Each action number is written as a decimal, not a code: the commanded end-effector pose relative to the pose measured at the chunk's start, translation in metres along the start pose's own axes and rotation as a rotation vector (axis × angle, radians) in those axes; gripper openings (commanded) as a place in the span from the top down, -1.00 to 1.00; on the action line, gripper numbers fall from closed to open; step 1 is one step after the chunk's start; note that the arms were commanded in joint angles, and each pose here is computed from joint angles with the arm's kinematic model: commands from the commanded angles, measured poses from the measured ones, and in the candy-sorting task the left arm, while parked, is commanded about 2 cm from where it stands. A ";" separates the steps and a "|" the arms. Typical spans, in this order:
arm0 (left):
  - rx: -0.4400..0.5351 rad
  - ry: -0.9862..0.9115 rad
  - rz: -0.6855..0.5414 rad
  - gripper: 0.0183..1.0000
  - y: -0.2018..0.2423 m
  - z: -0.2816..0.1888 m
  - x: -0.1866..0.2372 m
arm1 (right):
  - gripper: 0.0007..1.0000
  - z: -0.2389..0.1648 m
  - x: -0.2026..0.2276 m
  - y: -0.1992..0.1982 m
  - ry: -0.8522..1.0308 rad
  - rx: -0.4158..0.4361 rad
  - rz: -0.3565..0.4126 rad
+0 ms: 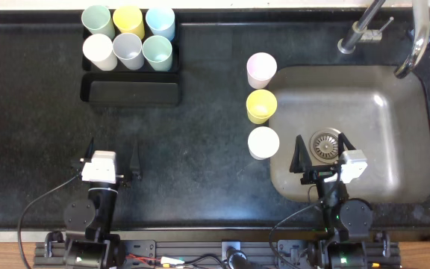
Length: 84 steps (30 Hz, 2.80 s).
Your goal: Store Cups
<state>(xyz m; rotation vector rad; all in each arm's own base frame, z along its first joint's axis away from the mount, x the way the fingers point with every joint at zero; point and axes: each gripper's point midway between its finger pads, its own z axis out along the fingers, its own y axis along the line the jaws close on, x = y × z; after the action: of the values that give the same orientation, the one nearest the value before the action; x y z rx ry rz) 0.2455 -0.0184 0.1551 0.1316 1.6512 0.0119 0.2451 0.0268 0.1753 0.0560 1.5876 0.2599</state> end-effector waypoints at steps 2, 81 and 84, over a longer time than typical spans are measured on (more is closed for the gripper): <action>0.004 -0.006 0.021 -1.00 0.000 0.000 -0.001 | -0.99 0.000 0.002 -0.002 -0.005 0.003 0.004; 0.536 0.560 -0.165 -1.00 -0.160 0.183 -0.276 | -1.00 0.000 0.002 -0.002 -0.005 0.003 0.004; 0.482 0.696 -0.218 -1.00 -0.196 0.205 -0.239 | -1.00 0.000 0.002 -0.002 -0.005 0.003 0.004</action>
<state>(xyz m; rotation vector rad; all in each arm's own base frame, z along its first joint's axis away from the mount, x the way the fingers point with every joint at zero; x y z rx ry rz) 0.4366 -0.2292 0.3859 0.5096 2.2211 -0.5882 0.2450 0.0270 0.1759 0.0551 1.5850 0.2606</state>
